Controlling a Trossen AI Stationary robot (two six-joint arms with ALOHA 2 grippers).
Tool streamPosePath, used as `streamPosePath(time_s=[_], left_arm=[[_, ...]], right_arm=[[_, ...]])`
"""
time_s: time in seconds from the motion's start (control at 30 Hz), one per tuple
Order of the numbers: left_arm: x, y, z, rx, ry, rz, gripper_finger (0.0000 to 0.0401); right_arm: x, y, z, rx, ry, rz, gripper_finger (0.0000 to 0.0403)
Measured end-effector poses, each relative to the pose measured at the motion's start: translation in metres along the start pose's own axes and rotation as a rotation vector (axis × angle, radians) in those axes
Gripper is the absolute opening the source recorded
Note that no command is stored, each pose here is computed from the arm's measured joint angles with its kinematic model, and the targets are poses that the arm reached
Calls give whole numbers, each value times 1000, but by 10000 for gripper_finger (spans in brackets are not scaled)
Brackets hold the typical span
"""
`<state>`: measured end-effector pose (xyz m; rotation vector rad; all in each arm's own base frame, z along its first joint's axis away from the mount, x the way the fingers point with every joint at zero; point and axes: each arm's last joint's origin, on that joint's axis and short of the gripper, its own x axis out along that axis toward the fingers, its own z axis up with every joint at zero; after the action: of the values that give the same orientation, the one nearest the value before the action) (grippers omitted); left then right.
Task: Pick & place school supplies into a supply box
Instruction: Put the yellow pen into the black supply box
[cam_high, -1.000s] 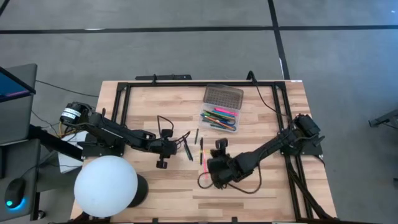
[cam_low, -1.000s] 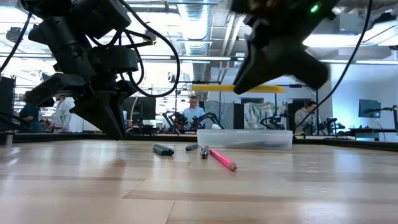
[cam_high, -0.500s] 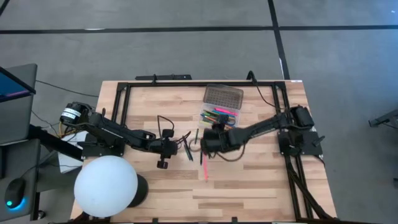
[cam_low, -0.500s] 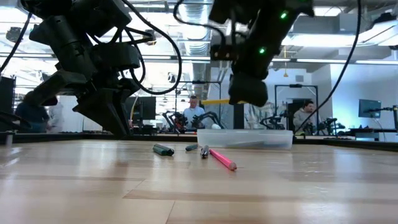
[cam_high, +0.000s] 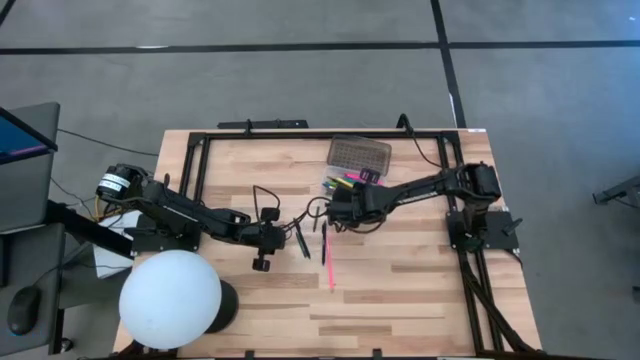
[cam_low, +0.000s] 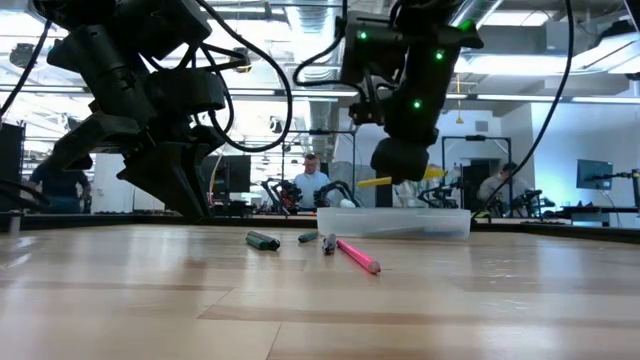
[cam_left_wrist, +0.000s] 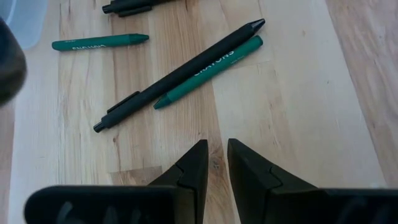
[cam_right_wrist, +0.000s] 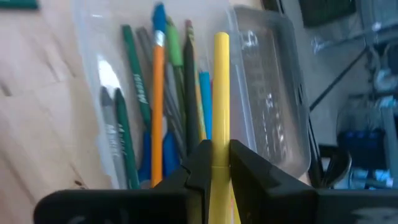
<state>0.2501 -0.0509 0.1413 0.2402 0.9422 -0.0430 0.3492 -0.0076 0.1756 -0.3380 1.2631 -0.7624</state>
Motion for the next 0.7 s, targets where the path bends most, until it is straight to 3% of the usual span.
streamPosePath(time_s=[0.4, 0.7], left_arm=[[0, 0, 0, 0, 0, 0, 57], [0, 0, 0, 0, 0, 0, 57]], right_arm=[[4, -5, -2, 75, 30, -18, 44], [4, -6, -1, 26, 19, -52, 85]])
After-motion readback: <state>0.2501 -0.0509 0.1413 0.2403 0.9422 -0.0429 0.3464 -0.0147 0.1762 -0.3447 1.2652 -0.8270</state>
